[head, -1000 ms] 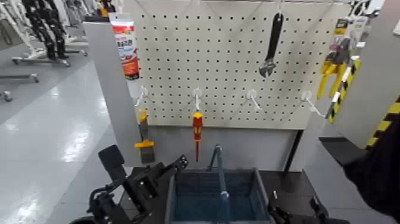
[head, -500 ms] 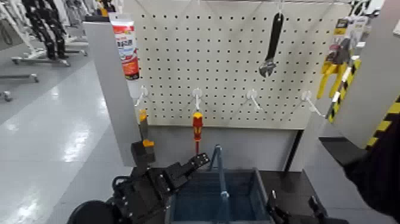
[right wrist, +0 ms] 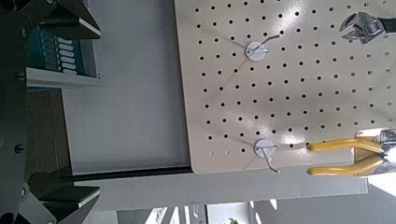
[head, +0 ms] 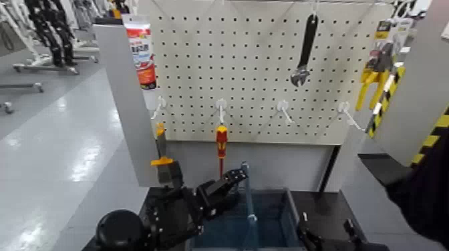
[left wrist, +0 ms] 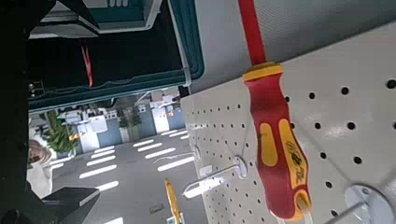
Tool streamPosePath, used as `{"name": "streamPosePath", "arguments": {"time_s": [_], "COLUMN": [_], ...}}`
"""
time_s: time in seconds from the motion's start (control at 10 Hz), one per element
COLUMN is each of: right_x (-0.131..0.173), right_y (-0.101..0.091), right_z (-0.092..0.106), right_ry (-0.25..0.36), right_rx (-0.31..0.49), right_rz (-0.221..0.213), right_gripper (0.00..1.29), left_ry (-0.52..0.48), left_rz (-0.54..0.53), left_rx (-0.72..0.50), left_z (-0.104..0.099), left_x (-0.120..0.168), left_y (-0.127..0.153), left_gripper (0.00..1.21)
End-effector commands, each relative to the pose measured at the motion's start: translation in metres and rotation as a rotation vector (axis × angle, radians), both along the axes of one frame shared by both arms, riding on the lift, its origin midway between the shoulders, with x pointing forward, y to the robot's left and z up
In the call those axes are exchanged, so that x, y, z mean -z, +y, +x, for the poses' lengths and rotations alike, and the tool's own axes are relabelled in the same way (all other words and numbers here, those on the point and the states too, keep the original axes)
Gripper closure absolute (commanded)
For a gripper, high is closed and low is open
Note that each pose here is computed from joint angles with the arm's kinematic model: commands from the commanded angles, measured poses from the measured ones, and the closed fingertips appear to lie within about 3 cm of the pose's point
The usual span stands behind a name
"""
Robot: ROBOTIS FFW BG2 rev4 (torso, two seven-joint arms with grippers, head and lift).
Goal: Grasp the handle of the crate.
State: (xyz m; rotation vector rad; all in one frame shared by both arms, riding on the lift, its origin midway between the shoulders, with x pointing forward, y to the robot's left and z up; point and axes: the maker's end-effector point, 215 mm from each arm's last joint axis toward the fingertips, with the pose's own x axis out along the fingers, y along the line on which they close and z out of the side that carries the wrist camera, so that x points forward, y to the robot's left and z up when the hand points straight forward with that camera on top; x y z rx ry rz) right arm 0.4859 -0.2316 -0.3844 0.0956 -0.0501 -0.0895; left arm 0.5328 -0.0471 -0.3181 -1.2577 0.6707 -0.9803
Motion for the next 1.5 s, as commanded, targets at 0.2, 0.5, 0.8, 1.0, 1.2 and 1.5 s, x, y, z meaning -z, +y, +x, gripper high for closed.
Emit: {"name": "streamPosePath", "arguments": {"time_s": [0.2, 0.5, 0.8, 1.0, 1.2, 1.5], "right_x": [-0.002, -0.001, -0.004, -0.004, -0.005, -0.003], "right_y": [0.005, 0.007, 0.007, 0.006, 0.005, 0.004], "right_z": [0.002, 0.003, 0.003, 0.003, 0.003, 0.002], "right_ry": [-0.007, -0.01, -0.019, -0.02, -0.023, -0.021], "right_rx": [-0.009, -0.013, -0.015, -0.014, -0.012, -0.01], "right_rz": [0.005, 0.01, 0.014, 0.017, 0.016, 0.016], "right_gripper": [0.13, 0.13, 0.13, 0.13, 0.13, 0.13], "left_ry": [0.102, 0.151, 0.167, 0.177, 0.186, 0.195], "left_rz": [-0.049, -0.079, -0.092, -0.093, -0.107, -0.121], "left_rx": [0.061, 0.09, 0.097, 0.099, 0.098, 0.094], "left_z": [-0.001, -0.004, -0.006, -0.008, -0.01, -0.012], "left_x": [0.007, 0.009, 0.009, 0.013, 0.013, 0.014], "left_y": [-0.018, -0.025, -0.026, -0.027, -0.029, -0.031], "left_gripper": [0.12, 0.28, 0.96, 1.14, 1.17, 1.19]}}
